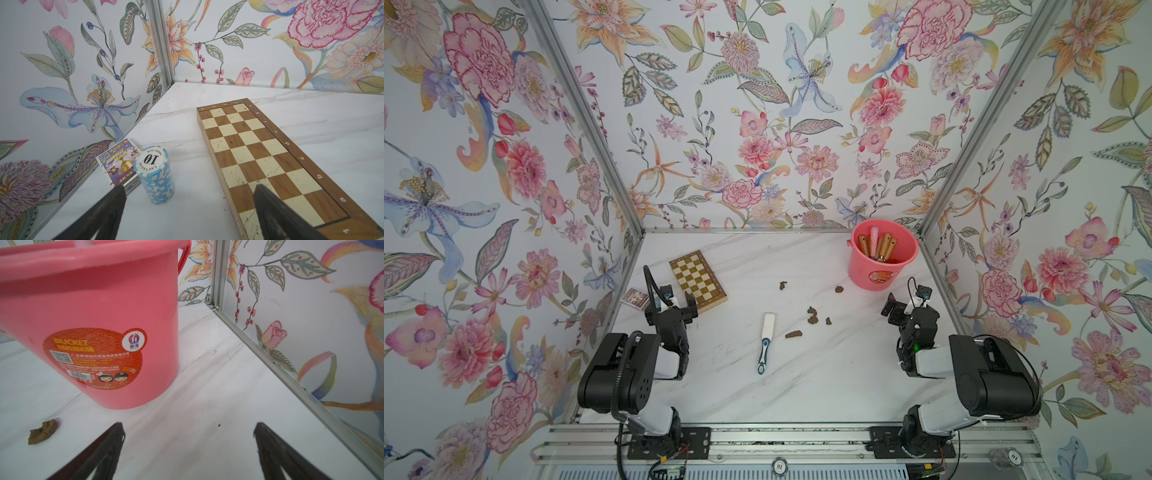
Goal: Brush the soil off the hand trowel and place it into the bucket
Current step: Reset both arms
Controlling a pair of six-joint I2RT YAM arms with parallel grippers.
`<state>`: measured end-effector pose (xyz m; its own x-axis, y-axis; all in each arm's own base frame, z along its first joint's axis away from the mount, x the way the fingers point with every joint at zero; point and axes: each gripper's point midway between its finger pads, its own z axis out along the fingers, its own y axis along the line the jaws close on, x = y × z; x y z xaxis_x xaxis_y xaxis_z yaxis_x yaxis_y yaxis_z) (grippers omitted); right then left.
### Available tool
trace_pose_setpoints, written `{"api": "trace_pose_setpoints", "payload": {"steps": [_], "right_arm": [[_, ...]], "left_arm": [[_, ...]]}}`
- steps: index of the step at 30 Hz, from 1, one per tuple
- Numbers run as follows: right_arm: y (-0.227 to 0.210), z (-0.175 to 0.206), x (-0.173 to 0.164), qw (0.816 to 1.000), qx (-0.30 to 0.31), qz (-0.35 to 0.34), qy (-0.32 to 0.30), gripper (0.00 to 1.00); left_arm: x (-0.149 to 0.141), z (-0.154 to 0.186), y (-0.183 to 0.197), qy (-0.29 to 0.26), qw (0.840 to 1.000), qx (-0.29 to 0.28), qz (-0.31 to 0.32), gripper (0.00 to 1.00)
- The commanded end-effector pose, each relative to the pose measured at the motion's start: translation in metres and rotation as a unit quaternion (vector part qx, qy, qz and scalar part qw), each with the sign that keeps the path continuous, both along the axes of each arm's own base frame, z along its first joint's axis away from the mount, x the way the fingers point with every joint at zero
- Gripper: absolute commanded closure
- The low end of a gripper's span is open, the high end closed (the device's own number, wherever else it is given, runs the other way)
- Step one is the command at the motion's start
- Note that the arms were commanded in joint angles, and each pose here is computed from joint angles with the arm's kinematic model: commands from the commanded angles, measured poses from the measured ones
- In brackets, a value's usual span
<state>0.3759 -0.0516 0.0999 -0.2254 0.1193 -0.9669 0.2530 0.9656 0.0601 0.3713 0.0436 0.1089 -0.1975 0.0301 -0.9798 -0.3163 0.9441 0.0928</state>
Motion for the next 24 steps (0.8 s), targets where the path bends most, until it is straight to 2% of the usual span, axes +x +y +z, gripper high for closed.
{"api": "trace_pose_setpoints", "payload": {"steps": [1, 10, 24], "right_arm": [[0.0027, 0.0049, 0.0092, 1.000, 0.007, 0.023, -0.002, 0.01], [0.0030, 0.0031, 0.0106, 1.000, 0.011, 0.028, 0.002, 0.01], [0.0041, 0.0051, 0.0094, 1.000, 0.002, 0.026, -0.002, 0.01]], "left_arm": [[0.0056, 0.0116, -0.0002, -0.020, 1.000, 0.006, 0.003, 0.01], [0.0084, 0.0081, 0.0048, -0.014, 1.000, -0.008, 0.005, 0.01], [0.0062, 0.0113, 0.0007, -0.020, 1.000, 0.001, -0.002, 0.01]]}}
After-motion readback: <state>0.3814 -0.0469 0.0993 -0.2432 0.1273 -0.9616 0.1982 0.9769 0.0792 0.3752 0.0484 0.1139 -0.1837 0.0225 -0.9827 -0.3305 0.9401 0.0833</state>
